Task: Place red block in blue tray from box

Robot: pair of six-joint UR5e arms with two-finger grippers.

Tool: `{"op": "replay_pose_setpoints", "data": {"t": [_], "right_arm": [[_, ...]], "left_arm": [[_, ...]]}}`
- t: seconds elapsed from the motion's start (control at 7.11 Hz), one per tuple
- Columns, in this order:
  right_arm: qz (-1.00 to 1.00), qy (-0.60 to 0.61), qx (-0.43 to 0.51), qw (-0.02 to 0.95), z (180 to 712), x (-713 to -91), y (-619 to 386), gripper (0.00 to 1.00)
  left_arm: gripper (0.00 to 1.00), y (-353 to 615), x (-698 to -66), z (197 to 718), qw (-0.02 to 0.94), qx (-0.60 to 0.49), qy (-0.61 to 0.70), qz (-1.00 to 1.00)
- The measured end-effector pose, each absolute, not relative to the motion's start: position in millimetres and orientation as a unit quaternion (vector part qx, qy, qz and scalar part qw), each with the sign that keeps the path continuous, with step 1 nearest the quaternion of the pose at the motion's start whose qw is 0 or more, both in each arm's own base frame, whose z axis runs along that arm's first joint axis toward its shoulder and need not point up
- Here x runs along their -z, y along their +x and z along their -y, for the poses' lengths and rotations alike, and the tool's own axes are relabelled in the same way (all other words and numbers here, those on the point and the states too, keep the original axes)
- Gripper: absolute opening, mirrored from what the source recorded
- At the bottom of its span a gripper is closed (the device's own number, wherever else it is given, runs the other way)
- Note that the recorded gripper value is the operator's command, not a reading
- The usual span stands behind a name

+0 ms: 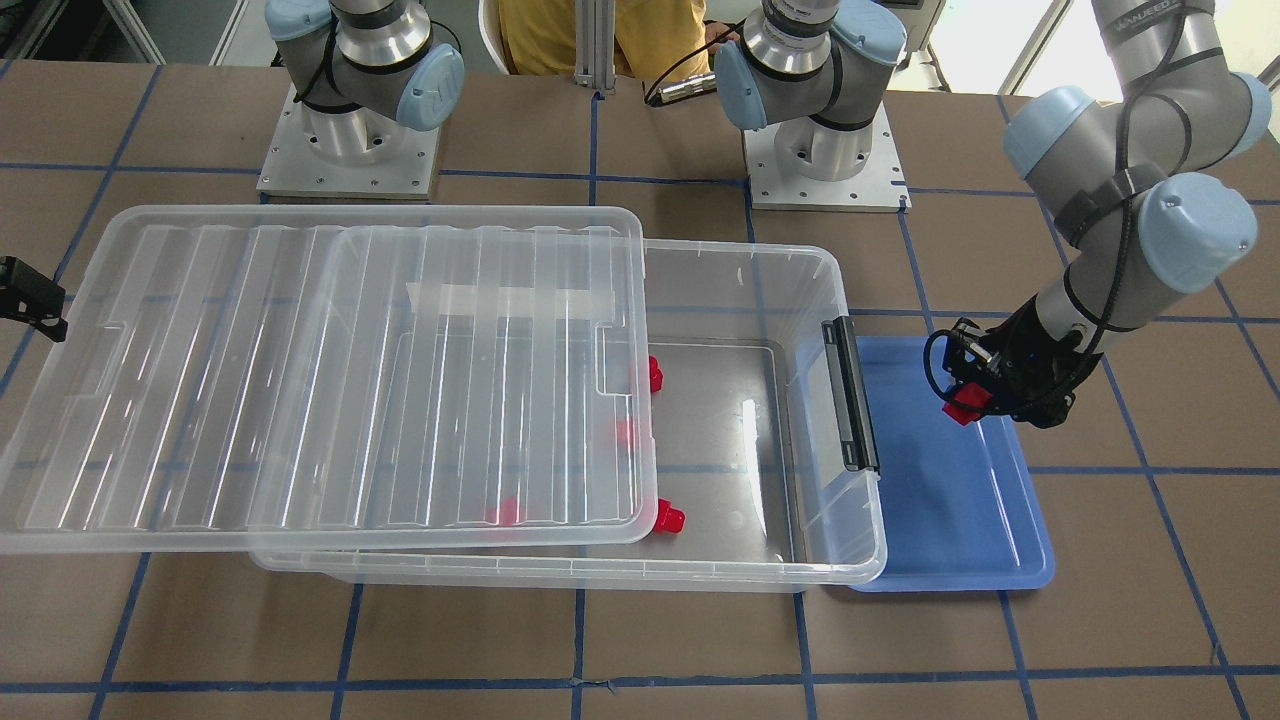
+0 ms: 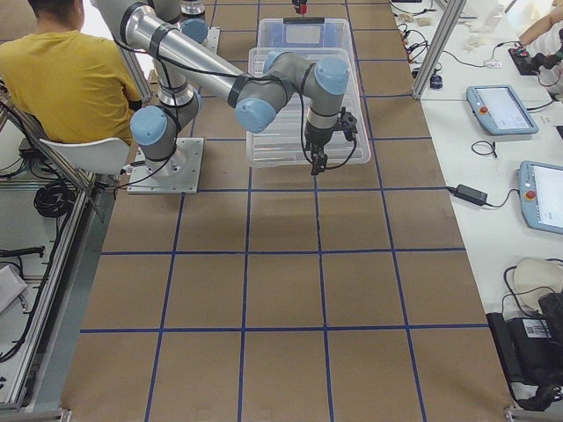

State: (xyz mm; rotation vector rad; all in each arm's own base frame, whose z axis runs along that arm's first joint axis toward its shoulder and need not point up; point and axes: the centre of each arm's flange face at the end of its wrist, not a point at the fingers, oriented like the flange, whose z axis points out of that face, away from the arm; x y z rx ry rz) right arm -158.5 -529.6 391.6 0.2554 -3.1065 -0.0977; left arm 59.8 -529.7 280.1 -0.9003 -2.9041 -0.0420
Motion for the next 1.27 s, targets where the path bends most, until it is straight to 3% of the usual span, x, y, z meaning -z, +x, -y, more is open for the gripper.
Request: {"op": "replay_pose_setpoints", "data": {"t": [0.42, 0.56, 0.7, 1.27], "right_arm": [[0.995, 0.078, 0.055, -0.011, 527.7, -359.4, -211.3, 1.00], [0.996, 0.068, 0.063, -0.022, 526.9, -345.3, -223.7, 1.00], [0.995, 0.060, 0.069, -0.029, 525.4, -335.5, -225.7, 1.00], [0.995, 0.011, 0.063, -0.070, 522.3, -317.1, -206.4, 1.00]], "left_arm": [[0.00, 65.6, -221.0, 542.5, 0.056, 0.032, -0.081, 0.995], [0.36, 67.4, -206.3, 546.9, 0.055, 0.036, -0.039, 0.997], [0.99, 68.3, -196.7, 549.3, 0.056, 0.040, -0.020, 0.997], [1.00, 65.3, -222.3, 558.8, 0.049, 0.024, -0.014, 0.998]]}}
